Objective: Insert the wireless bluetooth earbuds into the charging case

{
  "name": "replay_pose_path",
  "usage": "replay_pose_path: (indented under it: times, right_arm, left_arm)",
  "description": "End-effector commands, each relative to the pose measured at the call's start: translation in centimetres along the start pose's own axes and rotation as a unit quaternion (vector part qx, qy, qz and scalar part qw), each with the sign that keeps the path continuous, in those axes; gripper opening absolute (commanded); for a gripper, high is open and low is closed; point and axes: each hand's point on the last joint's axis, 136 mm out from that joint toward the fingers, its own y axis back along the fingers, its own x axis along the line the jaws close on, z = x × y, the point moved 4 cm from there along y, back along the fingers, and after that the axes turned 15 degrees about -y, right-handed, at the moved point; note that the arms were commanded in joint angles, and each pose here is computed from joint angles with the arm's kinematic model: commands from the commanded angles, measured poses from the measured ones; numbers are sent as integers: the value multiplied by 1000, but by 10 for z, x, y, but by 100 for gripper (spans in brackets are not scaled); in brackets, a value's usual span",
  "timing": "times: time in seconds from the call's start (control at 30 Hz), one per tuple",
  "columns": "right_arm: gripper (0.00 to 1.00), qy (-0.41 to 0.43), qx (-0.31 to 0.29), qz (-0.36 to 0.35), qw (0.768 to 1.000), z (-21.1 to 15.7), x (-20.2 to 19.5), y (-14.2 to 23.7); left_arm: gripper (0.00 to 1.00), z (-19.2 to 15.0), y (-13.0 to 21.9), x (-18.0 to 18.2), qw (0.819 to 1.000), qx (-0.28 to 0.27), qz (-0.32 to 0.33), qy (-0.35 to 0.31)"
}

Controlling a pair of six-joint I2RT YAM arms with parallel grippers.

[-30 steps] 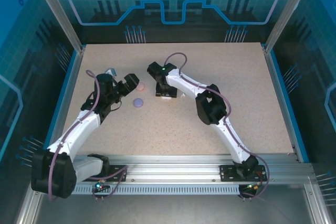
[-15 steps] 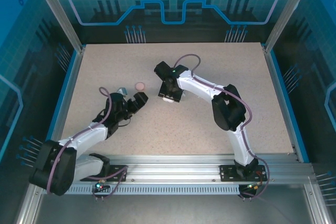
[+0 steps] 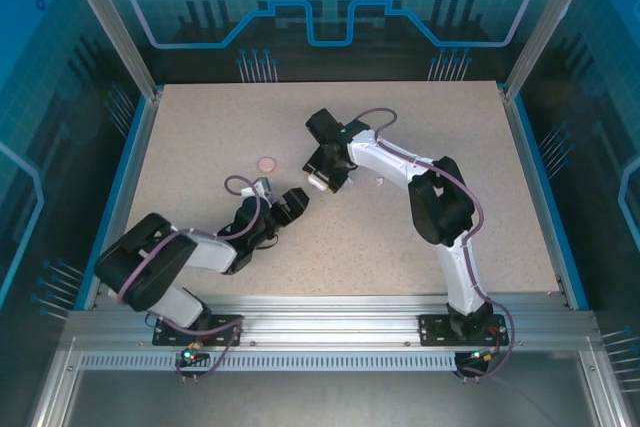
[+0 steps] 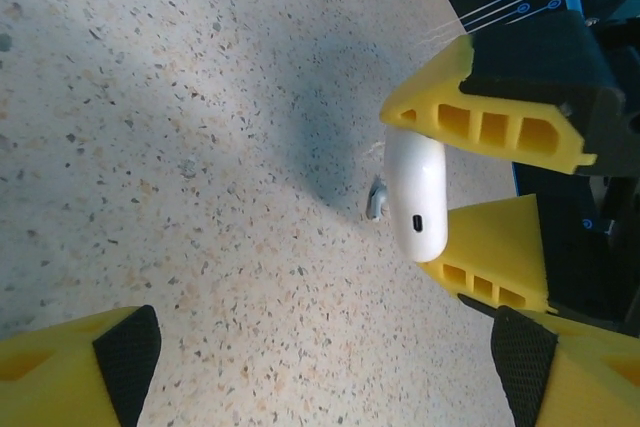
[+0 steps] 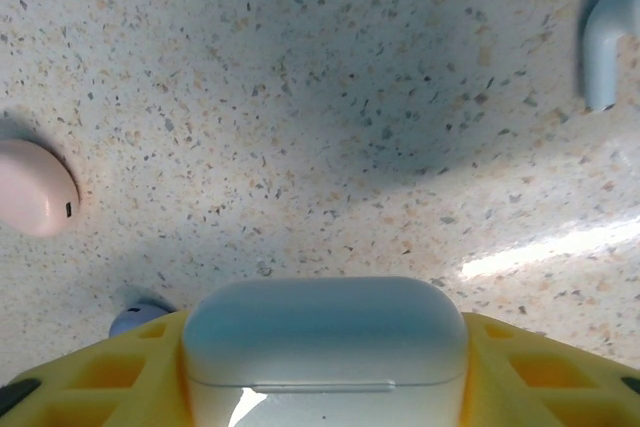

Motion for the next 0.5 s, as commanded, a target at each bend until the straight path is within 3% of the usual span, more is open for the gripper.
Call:
replay_pose_path:
  times: [0.0,0.17,0.47]
  right_arm:
    - [52,-19,21,21,999,-7,7,14]
    - [52,-19,28,23,999,-10,6,16]
    - [51,-15,34,34,999,-13,5,22]
  left_arm:
    - [85,21,-9,-16,998,-59,-28,-4]
    - [72,21,-23,-18,997,-63,-37,-10]
    - [67,24,-42,-28,996,-64,-53,-11]
